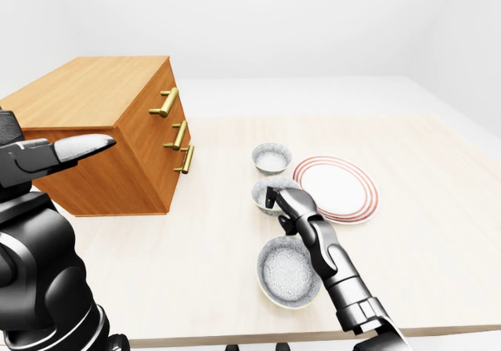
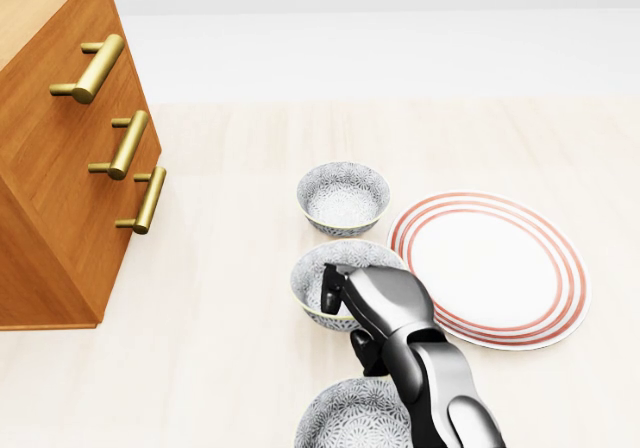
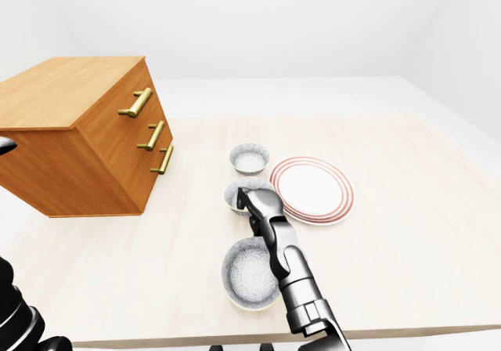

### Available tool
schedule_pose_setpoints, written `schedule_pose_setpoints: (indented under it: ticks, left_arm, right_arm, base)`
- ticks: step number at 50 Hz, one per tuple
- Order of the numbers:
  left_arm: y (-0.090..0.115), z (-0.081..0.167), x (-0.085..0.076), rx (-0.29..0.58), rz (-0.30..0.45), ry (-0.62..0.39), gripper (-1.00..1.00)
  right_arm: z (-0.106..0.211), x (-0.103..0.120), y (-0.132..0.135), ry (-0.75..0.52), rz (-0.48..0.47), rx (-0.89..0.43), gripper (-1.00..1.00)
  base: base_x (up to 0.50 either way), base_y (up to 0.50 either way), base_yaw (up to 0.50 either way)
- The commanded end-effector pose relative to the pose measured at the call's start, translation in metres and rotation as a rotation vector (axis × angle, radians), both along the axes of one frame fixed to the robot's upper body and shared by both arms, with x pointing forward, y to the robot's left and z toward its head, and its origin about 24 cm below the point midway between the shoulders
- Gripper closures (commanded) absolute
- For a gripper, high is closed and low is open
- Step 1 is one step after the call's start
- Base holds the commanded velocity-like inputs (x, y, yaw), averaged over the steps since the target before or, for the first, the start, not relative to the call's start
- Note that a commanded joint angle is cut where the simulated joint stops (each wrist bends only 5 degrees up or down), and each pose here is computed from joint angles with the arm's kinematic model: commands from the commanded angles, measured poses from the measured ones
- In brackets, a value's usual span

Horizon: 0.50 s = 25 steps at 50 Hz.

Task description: Put the bowl in the middle on the plate.

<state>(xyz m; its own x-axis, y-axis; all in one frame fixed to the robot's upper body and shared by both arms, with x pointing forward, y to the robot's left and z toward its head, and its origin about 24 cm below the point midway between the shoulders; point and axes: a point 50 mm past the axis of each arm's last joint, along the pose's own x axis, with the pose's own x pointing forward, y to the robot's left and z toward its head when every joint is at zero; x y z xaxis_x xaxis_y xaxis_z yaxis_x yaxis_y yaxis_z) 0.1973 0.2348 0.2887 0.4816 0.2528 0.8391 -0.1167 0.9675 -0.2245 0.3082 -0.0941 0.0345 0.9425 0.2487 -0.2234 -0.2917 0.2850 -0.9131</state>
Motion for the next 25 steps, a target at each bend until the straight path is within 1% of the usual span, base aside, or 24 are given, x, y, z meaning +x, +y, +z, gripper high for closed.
schedule_pose_setpoints:
  ticks: [1,14,25]
  left_arm:
    - [0.0,0.0,0.0,0.0,-0.001,0.0,-1.0]
    - [0.0,0.0,0.0,0.002,0.0,0.001,-1.0]
    - [0.0,0.0,0.0,0.003,0.002,0.001,-1.0]
  right_arm:
    - [0.011,0.004,0.0,-0.038,0.002,-0.003,1.0]
    - [0.023,0.006,0.002,-0.064,0.01,-0.002,1.0]
    - [0.035,0.002,0.006,-0.085,0.024,0.0,1.0]
  base:
    - [0.0,0.0,0.0]
    - [0.0,0.0,0.0]
    - [0.0,0.0,0.0]
